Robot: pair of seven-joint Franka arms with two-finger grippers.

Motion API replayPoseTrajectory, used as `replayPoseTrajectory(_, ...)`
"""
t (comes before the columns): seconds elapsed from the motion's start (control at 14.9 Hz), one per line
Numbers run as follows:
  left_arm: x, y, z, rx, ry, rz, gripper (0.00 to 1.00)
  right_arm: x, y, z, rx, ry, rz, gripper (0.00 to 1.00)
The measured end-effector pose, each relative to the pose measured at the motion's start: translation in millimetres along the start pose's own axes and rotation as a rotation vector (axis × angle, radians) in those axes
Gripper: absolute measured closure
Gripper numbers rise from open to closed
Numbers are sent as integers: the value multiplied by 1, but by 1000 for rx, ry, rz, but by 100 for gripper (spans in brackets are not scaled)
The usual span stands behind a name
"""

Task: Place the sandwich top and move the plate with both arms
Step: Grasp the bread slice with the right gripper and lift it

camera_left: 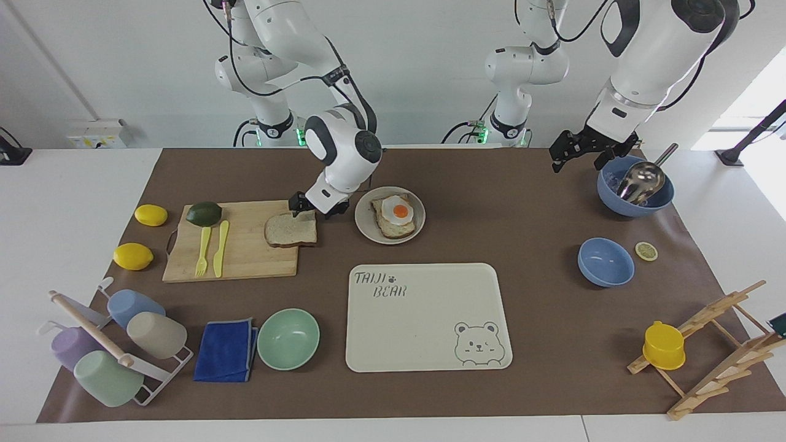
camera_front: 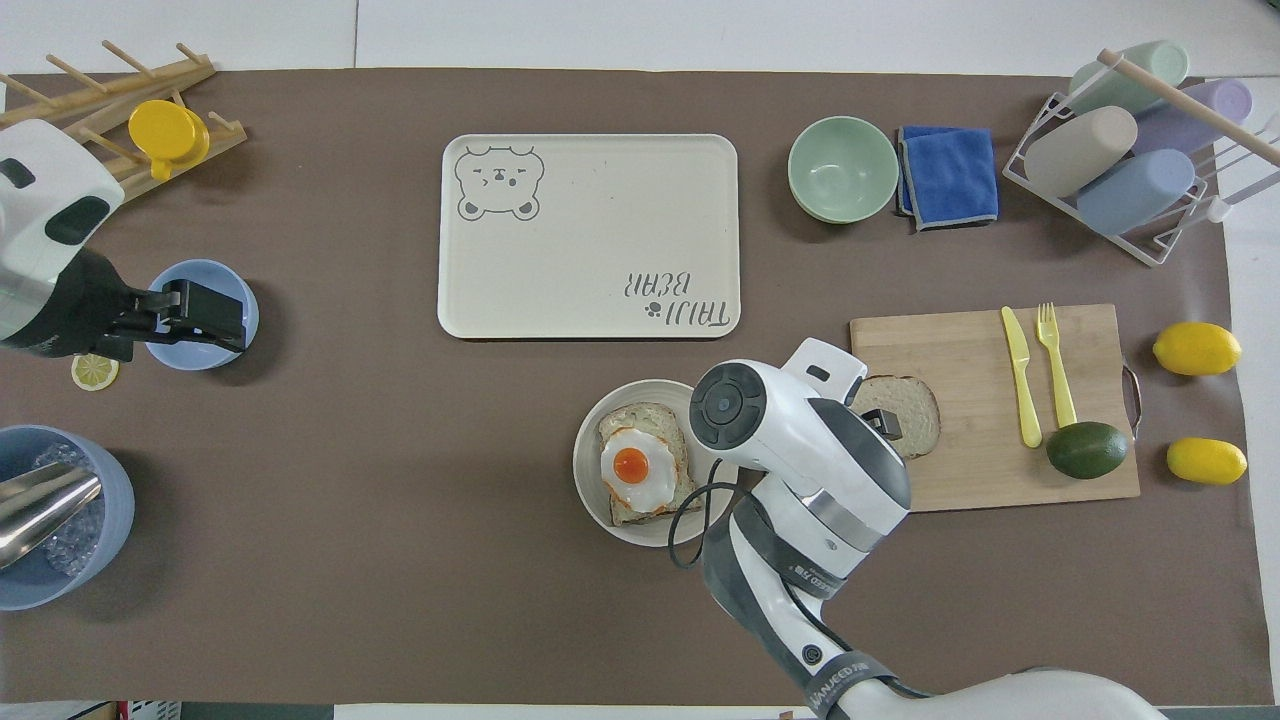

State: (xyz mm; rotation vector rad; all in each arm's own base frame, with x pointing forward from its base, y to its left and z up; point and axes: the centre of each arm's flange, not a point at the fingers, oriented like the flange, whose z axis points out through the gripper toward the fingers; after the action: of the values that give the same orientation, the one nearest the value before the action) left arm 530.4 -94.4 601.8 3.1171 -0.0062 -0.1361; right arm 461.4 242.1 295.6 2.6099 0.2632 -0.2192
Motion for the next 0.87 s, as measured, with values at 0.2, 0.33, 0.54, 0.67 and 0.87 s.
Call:
replayPoseTrajectory(0.2,0,0,0,0,0,0,0,0,1,7,-7,11,-7,7)
replayPoseTrajectory(0.33,0,1,0,0,1,2,0,2,5,12,-14,16,-6,8)
replayPoseTrajectory(0.54,1,1,-1,-1,6,2,0,5,13,19,-21,25,-2,8)
replayPoseTrajectory(0.67,2,1,-2,-3,19,2,0,4,12,25,-12,31,-3,8)
replayPoseTrajectory(0.87,3,2,-3,-4,28,2,0,4,12,28,-5,37,-5,12)
